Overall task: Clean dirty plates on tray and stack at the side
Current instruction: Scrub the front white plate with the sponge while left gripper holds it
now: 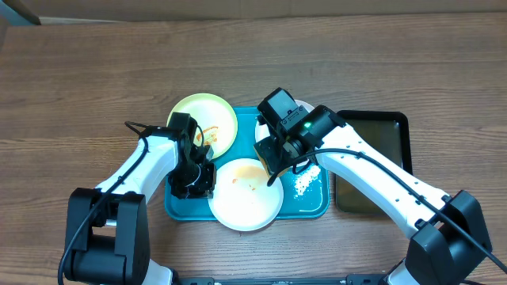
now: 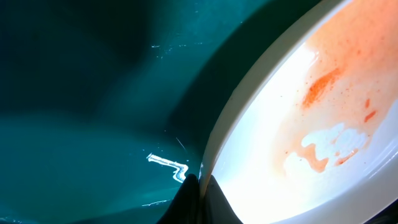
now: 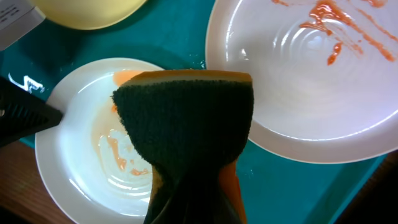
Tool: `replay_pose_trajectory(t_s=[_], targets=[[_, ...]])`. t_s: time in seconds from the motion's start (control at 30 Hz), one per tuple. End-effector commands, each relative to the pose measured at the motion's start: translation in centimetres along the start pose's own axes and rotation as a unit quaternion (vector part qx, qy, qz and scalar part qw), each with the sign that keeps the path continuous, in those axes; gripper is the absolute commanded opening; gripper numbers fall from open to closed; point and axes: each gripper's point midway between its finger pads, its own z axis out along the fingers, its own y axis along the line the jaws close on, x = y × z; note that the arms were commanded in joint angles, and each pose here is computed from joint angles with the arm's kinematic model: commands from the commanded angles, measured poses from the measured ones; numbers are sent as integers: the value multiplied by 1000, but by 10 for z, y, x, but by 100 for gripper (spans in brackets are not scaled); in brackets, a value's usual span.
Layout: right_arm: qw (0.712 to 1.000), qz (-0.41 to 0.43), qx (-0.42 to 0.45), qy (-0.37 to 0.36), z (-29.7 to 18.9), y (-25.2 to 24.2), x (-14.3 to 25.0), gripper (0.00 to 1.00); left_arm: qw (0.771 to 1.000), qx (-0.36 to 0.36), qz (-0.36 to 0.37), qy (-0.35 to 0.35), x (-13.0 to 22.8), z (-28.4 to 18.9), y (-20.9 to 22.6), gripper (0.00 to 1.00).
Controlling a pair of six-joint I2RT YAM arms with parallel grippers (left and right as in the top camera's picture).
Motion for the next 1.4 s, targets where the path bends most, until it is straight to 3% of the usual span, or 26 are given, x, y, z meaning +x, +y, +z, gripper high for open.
replay_pose_trajectory(t_s=[0.0, 0.27, 0.57, 0.7, 0.8, 1.0, 1.37], targets=[[999, -31, -27, -12, -10, 11, -3, 4, 1000, 17, 19, -1, -2, -2, -7, 4], [997, -66, -48, -16, 0, 36, 3, 4, 1000, 19, 9, -15, -10, -2, -8, 4], [996, -81, -49, 0, 52, 45, 13, 11, 1000, 18, 5, -21, -13, -2, -8, 4], [995, -82, -51, -5, 54, 46, 10, 27, 1000, 18, 5, -21, -13, -2, -8, 4], [995, -82, -51, -5, 53, 46, 10, 48, 1000, 18, 5, -21, -13, -2, -8, 4], [995, -84, -52, -7, 52, 48, 9, 70, 1000, 18, 5, -21, -13, -2, -8, 4], [994, -100, -52, 7, 70, 51, 29, 68, 1000, 18, 5, -21, -13, -2, -8, 4]])
